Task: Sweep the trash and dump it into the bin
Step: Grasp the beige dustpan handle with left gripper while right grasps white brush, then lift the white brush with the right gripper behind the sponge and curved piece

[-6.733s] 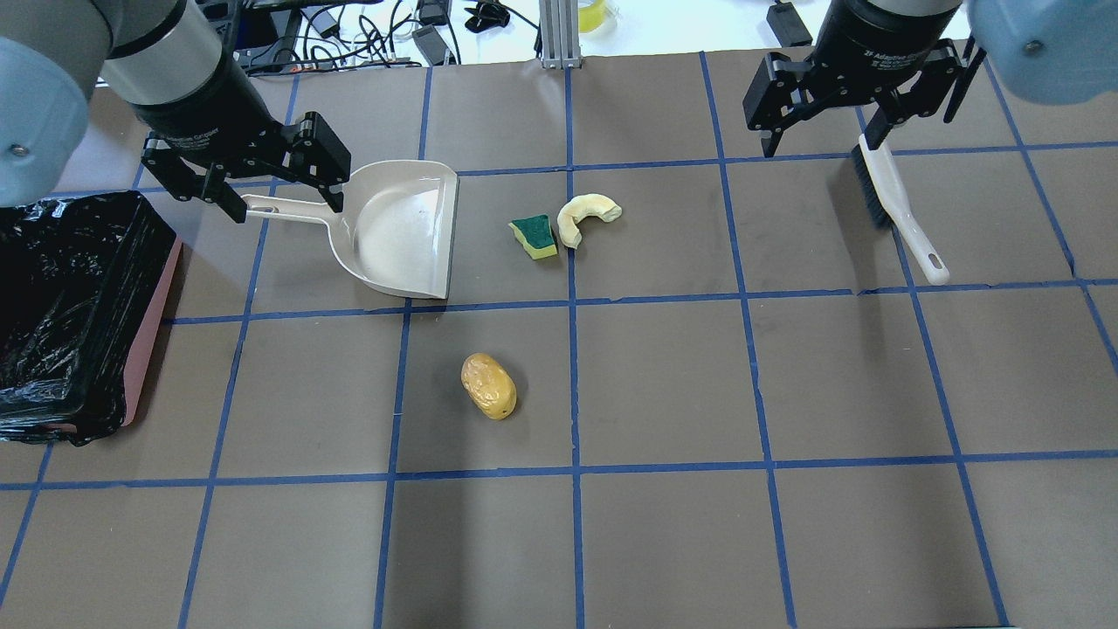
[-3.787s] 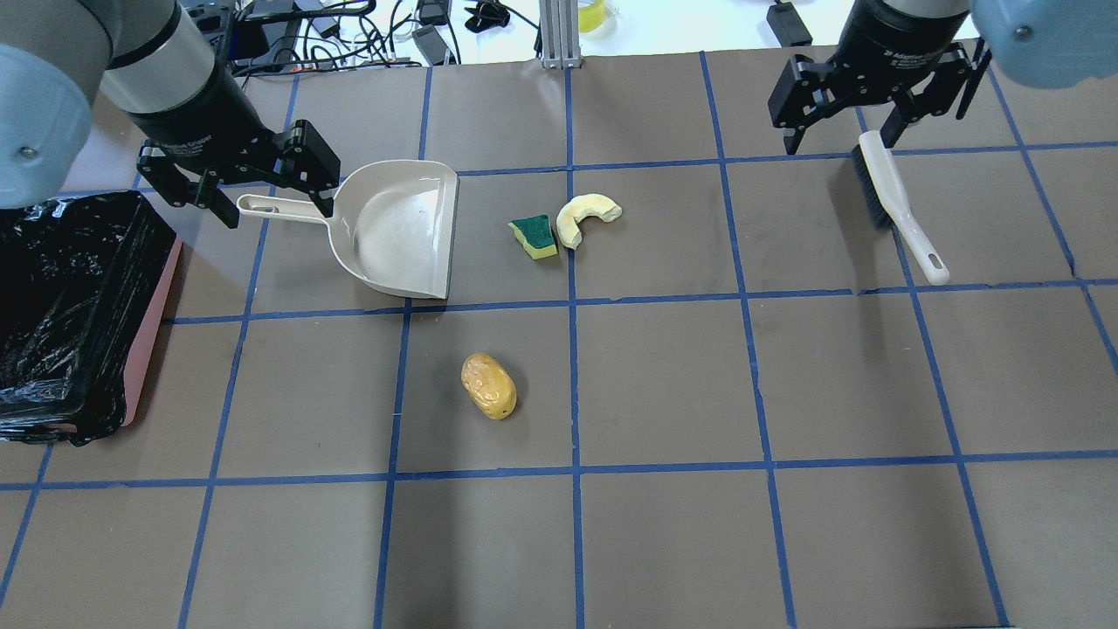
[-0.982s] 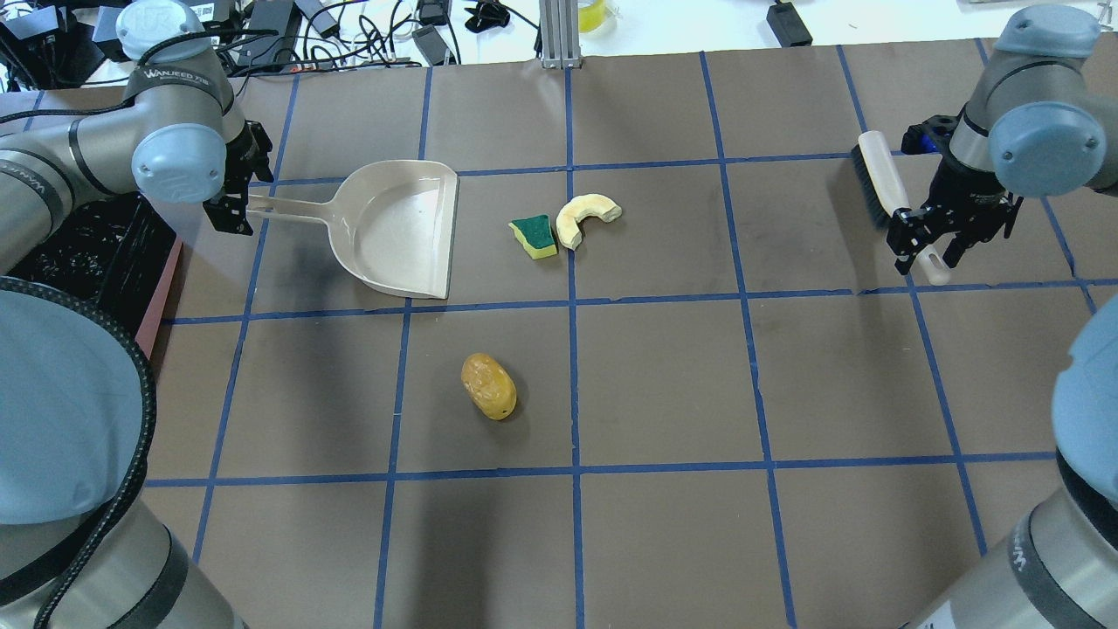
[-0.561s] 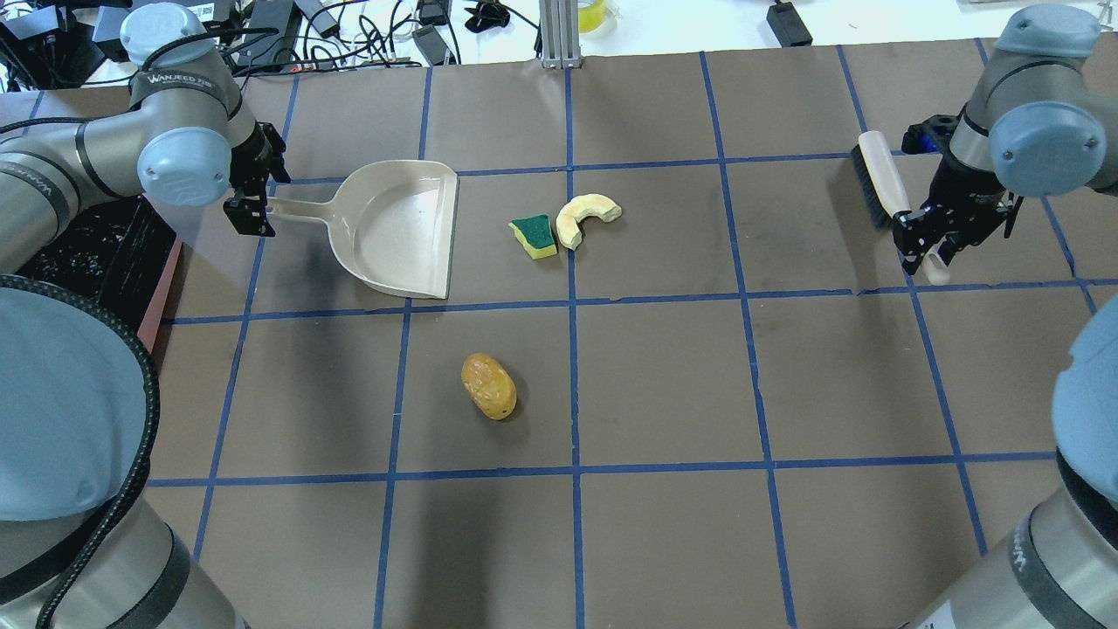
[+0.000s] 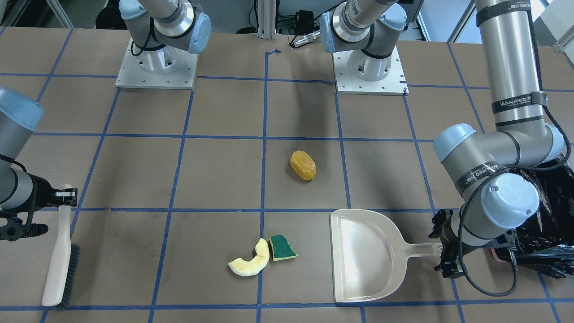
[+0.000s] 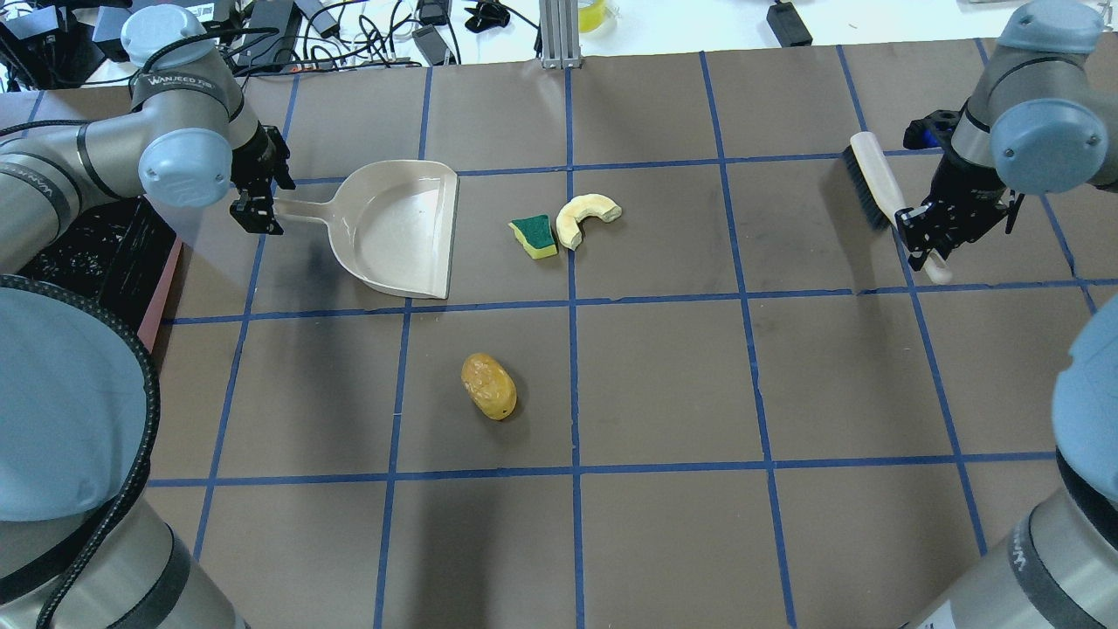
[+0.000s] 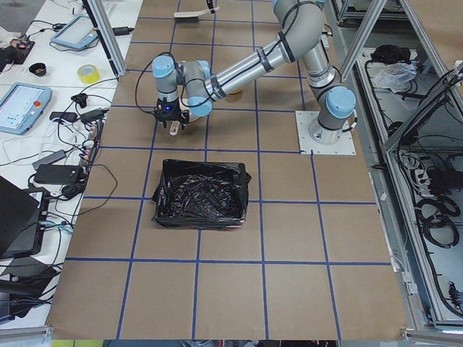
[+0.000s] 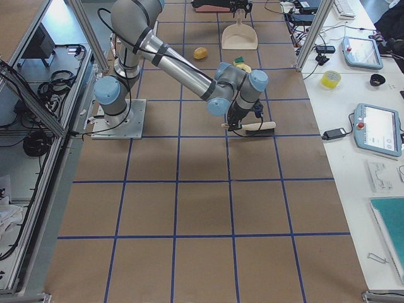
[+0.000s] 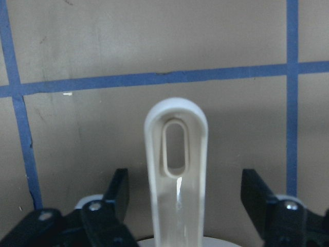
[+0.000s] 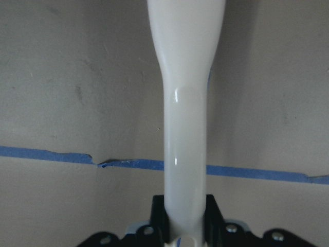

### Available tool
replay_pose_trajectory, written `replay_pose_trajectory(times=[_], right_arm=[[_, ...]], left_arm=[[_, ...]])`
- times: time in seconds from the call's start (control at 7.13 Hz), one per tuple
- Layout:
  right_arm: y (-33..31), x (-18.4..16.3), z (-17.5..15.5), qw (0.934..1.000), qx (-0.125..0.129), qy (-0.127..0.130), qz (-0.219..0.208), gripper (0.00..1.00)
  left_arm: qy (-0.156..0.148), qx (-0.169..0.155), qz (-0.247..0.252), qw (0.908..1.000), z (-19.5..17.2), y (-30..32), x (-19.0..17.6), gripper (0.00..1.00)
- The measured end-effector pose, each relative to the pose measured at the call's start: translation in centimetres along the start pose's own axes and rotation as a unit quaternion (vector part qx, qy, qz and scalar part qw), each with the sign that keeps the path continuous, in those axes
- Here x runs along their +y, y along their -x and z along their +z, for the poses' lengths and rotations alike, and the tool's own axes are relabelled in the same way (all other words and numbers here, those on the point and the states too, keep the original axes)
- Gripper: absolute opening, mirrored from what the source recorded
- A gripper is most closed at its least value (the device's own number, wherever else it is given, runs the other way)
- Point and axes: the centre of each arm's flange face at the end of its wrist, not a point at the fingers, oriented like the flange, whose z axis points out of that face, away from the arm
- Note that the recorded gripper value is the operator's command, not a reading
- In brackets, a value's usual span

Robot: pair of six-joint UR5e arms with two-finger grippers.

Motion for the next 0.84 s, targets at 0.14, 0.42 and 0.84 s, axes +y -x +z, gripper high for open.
replay_pose_trajectory(times=[0.14,0.42,0.84], right_arm=[[0.0,0.0,-0.1,1.0000,0.000,0.000,0.000,0.14],[0.0,0.0,-0.9,1.0000,0.006,-0.005,0.004,0.12],[4.5,0.2,-3.6,0.9989,0.046,-0.010,0.008,0.12]], left_arm=[[0.006,0.002,0.001,1.0000,0.0,0.0,0.1,0.00],[0.019,0.006,0.004,0.9998,0.0,-0.1,0.4,0.00],[0.013,0.023,0.008,0.9996,-1.9,-0.1,0.5,0.00]])
